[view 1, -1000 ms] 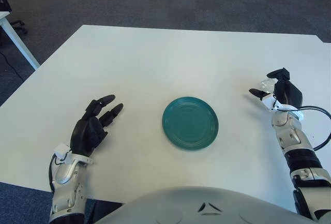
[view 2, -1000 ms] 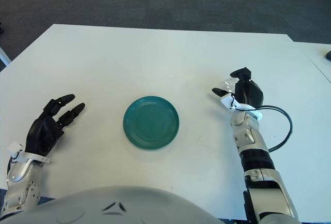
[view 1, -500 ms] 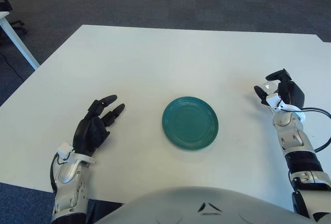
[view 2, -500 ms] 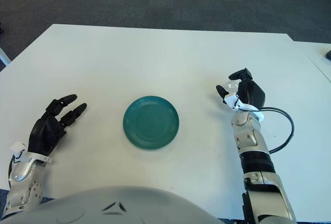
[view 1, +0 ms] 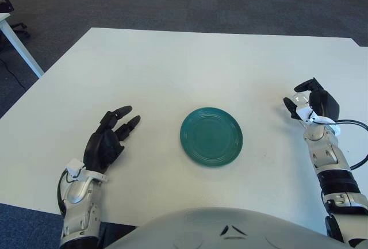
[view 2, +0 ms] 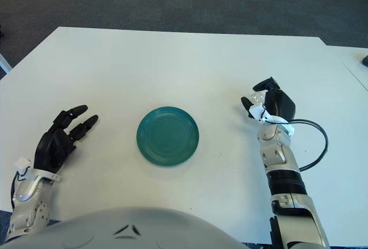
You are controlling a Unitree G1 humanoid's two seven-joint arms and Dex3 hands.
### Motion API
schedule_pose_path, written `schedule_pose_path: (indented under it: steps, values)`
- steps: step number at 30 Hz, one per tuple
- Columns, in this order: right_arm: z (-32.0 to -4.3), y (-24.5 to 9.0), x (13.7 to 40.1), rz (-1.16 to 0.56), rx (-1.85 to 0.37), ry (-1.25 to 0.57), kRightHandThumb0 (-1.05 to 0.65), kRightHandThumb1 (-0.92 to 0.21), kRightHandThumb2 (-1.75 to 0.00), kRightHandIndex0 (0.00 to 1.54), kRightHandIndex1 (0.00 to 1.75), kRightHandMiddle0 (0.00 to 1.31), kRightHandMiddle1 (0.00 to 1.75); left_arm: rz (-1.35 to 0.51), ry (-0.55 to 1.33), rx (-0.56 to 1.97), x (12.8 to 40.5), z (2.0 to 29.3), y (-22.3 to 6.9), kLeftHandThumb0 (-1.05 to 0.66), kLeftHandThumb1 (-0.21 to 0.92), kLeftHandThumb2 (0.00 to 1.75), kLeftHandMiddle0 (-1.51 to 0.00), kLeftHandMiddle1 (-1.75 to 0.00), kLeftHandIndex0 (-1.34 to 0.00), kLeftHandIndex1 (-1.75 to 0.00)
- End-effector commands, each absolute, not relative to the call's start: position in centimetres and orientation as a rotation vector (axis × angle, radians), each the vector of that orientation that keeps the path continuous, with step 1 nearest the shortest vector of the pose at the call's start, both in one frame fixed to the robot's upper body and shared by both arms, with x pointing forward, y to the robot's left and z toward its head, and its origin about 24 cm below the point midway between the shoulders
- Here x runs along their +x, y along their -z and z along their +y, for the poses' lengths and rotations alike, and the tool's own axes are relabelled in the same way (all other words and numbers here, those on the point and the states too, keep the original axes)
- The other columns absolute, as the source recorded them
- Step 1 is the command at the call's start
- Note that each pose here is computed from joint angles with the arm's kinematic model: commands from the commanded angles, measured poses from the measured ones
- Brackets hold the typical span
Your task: Put the bottle into the plate.
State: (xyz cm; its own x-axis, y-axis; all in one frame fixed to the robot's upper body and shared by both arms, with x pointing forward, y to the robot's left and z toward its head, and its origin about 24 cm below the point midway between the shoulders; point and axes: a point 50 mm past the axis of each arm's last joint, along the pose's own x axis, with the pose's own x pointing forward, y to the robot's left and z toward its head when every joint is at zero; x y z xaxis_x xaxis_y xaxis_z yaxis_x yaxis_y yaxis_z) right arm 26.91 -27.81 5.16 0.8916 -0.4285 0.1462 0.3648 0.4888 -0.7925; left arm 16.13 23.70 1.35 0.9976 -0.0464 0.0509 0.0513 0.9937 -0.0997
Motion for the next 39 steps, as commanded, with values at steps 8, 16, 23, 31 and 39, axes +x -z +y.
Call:
schedule_pose_path:
  steps: [8, 16, 23, 31, 39]
  values:
    - [-27.9, -5.4, 26.7, 0.078, -0.955, 0.48, -0.03, -0.37, -1.13, 1.15, 1.75, 0.9, 1.75, -0.063, 0.047, -0.094, 16.4, 23.5, -1.5, -0.64, 0.92, 0.96, -0.67, 0.0, -0.26, -0.8]
    - [-27.9, -5.5, 26.7, 0.072, -0.958, 0.482, -0.04, -0.39, -1.12, 1.15, 1.75, 0.89, 1.75, -0.063, 0.047, -0.094, 16.5, 23.5, -1.5, -0.64, 0.92, 0.96, -0.67, 0.0, -0.26, -0.8]
    - [-27.8, -5.7, 26.7, 0.068, -0.945, 0.484, -0.05, -0.4, -1.09, 1.13, 1.75, 0.87, 1.75, -0.062, 0.047, -0.095, 16.6, 23.4, -1.4, -0.64, 0.92, 0.96, -0.67, 0.0, -0.26, -0.8]
    - [-27.8, -6.6, 26.9, 0.046, -0.959, 0.484, -0.04, -0.41, -1.08, 1.13, 1.75, 0.87, 1.75, -0.061, 0.047, -0.095, 16.7, 23.3, -1.3, -0.64, 0.92, 0.96, -0.67, 0.0, -0.26, -0.8]
    - [-28.1, -8.8, 27.5, -0.01, -0.997, 0.495, -0.03, -0.4, -1.09, 1.15, 1.75, 0.91, 1.75, -0.061, 0.047, -0.096, 16.8, 23.2, -1.2, -0.64, 0.92, 0.96, -0.67, 0.0, -0.26, -0.8]
